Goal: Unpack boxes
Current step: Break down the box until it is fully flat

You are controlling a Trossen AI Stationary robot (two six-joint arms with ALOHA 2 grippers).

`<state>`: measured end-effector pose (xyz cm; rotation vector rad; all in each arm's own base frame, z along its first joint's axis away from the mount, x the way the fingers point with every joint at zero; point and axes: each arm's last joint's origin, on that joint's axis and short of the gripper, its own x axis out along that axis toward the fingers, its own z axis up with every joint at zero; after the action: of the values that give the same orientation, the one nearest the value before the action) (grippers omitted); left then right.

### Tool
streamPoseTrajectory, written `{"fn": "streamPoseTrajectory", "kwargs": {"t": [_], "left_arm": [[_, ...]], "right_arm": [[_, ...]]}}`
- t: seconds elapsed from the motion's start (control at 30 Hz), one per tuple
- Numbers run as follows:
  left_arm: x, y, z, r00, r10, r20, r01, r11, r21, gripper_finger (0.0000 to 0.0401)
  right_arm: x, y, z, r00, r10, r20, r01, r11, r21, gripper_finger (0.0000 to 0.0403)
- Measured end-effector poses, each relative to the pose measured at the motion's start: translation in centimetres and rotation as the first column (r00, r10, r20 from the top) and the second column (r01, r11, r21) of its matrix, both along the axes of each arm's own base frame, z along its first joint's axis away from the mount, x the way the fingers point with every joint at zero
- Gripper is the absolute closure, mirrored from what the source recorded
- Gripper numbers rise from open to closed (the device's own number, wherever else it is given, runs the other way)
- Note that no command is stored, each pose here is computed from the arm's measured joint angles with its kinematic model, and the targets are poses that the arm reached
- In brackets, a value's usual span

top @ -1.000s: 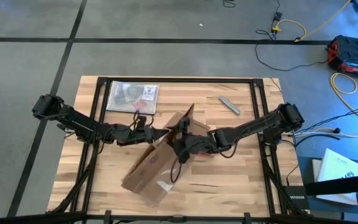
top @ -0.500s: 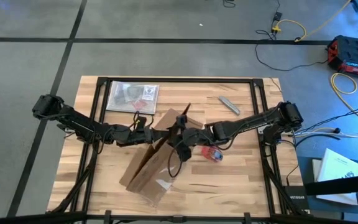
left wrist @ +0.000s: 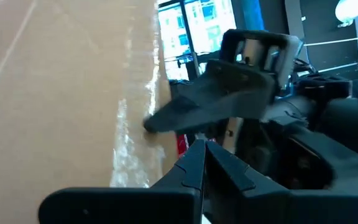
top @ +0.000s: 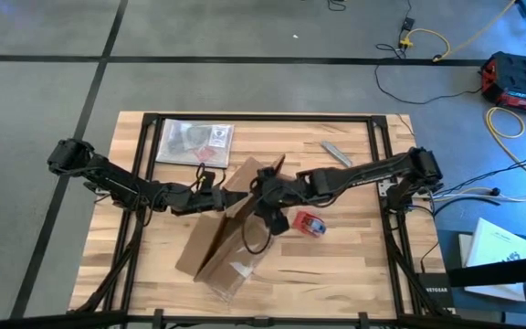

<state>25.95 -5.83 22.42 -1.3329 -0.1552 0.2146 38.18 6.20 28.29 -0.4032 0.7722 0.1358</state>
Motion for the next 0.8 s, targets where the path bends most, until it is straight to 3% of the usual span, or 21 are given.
{"fn": "streamPoseTrajectory", "kwargs": {"t": [0.17,0.37,0.53,0.8], "left_arm": [[0.0,0.1,0.0,1.0,0.009,0.001,-0.009,1.0,-0.001,0.0401],[0.0,0.2,0.0,0.999,0.034,0.005,-0.034,0.999,-0.006,0.0401],[0.0,0.2,0.0,0.999,0.045,0.005,-0.045,0.999,-0.007,0.0401],[0.0,0.2,0.0,0.999,0.045,0.004,-0.045,0.999,-0.008,0.0401]], "right_arm": [[0.2,-0.8,-0.1,1.0,-0.011,-0.021,0.012,0.998,0.06,0.0099],[1.5,-0.8,-2.7,0.996,0.004,-0.092,0.009,0.989,0.146,0.0124],[2.4,-0.5,-4.6,0.993,0.016,-0.12,0.003,0.987,0.16,0.0172],[2.8,-0.4,-3.6,0.996,-0.021,-0.082,0.03,0.994,0.106,0.0281]]}}
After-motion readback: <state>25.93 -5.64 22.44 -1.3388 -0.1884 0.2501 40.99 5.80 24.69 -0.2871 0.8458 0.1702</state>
